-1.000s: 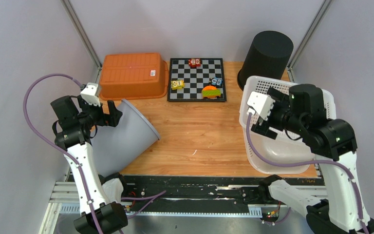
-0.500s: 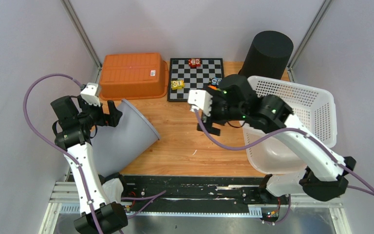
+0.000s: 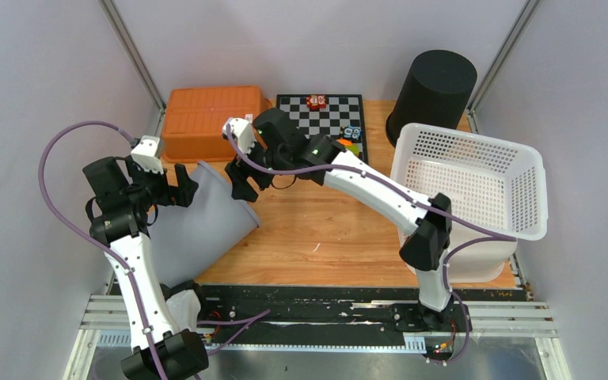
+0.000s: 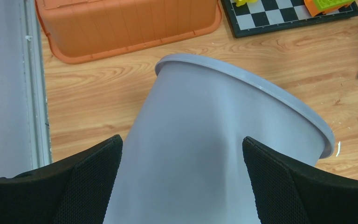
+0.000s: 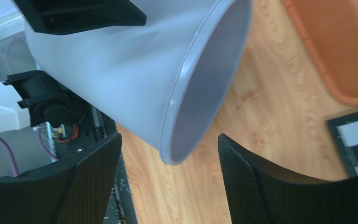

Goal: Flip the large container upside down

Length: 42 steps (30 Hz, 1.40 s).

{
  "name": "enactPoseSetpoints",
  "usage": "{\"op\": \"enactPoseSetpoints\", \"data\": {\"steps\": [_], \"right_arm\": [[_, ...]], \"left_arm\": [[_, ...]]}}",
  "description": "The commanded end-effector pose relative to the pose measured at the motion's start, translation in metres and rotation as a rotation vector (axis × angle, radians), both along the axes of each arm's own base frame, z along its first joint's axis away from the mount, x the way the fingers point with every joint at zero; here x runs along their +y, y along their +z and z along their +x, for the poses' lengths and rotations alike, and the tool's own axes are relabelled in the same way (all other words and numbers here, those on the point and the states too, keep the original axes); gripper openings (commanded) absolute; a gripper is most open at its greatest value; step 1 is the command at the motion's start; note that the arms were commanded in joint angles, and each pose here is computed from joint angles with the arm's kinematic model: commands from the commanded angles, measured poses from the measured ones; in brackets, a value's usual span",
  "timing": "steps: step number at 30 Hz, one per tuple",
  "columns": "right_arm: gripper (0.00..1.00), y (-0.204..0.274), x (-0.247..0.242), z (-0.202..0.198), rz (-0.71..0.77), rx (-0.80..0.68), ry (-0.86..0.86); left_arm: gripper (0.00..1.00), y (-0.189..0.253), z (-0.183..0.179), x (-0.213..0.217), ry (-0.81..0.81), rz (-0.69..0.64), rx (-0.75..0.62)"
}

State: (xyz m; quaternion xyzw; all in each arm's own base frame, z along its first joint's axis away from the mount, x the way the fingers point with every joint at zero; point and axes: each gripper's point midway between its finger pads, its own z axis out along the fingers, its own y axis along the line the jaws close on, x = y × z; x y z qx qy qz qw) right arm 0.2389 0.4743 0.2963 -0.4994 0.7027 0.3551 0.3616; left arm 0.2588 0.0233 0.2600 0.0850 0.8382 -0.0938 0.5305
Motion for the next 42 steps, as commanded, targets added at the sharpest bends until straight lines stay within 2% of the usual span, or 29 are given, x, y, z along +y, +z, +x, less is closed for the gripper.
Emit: {"op": "enactPoseSetpoints", "data": {"steps": [1, 11, 16, 26, 30, 32, 35, 42], "right_arm": [[0.77, 0.010, 0.021, -0.017, 0.079, 0.145, 0.023], [0.73, -0.007, 0.035, -0.009, 0.080, 0.172, 0.009], [0.63, -0.019, 0.045, -0.006, 0.070, 0.186, 0.013], [0.54, -0.036, 0.052, 0.003, 0.044, 0.177, 0.002], [0.40, -0.037, 0.053, 0.004, 0.044, 0.174, 0.004], [0.28, -0.037, 0.052, 0.005, 0.041, 0.170, 0.004], [0.05, -0.037, 0.049, 0.003, 0.035, 0.170, 0.005], [0.02, -0.036, 0.030, 0.000, 0.016, 0.183, -0.049]], "left_arm": [[1.00, -0.004, 0.001, 0.001, -0.003, 0.002, 0.002], [1.00, -0.005, 0.001, 0.000, -0.013, 0.002, -0.002], [1.00, -0.004, 0.001, 0.000, -0.016, 0.003, -0.005], [1.00, -0.004, 0.001, -0.001, -0.019, 0.003, -0.006], [1.00, -0.005, 0.001, -0.001, -0.019, 0.003, -0.003], [1.00, -0.005, 0.001, 0.000, -0.019, 0.004, -0.005], [1.00, -0.005, 0.001, -0.001, -0.021, 0.002, -0.003], [1.00, -0.005, 0.001, -0.001, -0.023, 0.005, -0.005]]}}
